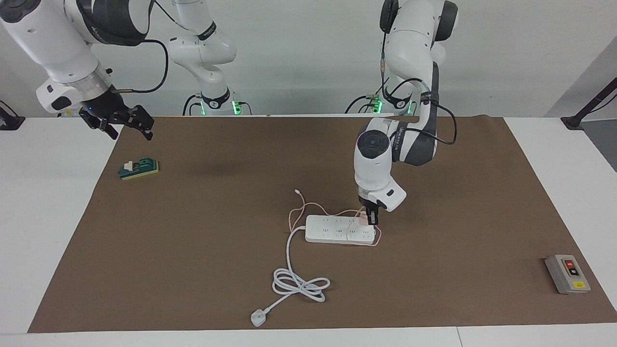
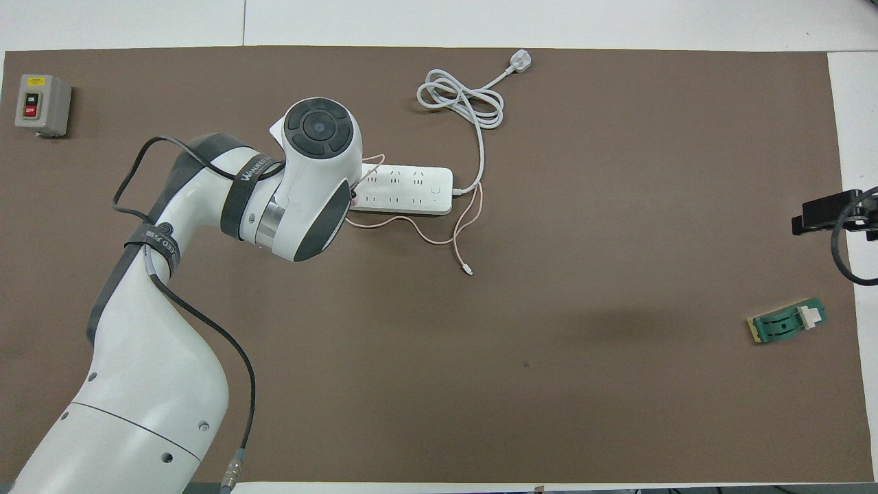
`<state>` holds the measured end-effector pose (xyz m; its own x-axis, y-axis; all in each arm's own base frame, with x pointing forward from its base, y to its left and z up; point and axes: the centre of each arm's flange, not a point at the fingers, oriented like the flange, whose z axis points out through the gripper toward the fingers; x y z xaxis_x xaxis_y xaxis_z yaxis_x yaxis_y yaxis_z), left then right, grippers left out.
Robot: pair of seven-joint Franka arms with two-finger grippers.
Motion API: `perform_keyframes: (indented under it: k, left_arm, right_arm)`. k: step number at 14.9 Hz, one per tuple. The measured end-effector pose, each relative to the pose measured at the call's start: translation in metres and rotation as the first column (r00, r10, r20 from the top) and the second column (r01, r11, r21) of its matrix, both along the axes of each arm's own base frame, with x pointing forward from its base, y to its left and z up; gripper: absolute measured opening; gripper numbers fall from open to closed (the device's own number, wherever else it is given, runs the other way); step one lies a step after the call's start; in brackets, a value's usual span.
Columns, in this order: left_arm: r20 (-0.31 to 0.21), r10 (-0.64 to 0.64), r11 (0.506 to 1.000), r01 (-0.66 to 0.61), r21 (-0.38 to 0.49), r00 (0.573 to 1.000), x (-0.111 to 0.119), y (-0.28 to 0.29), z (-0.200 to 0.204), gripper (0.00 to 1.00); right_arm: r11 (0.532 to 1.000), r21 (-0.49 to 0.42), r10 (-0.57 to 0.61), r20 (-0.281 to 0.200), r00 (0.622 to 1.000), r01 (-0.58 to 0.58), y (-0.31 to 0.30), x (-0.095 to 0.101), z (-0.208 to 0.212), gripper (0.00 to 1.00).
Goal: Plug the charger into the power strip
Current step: 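Press the charger prongs into the socket with the left gripper, then open the left gripper and withdraw it from the plugged charger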
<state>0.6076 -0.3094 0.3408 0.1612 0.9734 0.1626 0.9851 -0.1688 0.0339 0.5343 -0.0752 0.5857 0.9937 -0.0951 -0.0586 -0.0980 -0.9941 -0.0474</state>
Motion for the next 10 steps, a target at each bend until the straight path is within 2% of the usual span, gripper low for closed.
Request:
perform_keyframes:
  k: [6,7,10]
  left_arm:
    - [-0.001,-0.007,1.0,0.007,0.001,1.0,0.0,0.0,0.0,0.31]
    - [-0.019,-0.015,1.0,0.015,0.005,1.0,-0.003,-0.001,-0.004,0.36]
    - [-0.053,-0.044,0.999,0.044,0.005,0.998,-0.008,-0.007,-0.012,0.69]
  right_arm:
    - [1.0,0.0,0.0,0.0,1.0,0.0,0.0,0.0,0.0,1.0]
    - [1.0,0.0,0.0,0.0,1.0,0.0,0.0,0.0,0.0,1.0]
    - [1.0,0.0,0.0,0.0,1.0,0.0,0.0,0.0,0.0,1.0]
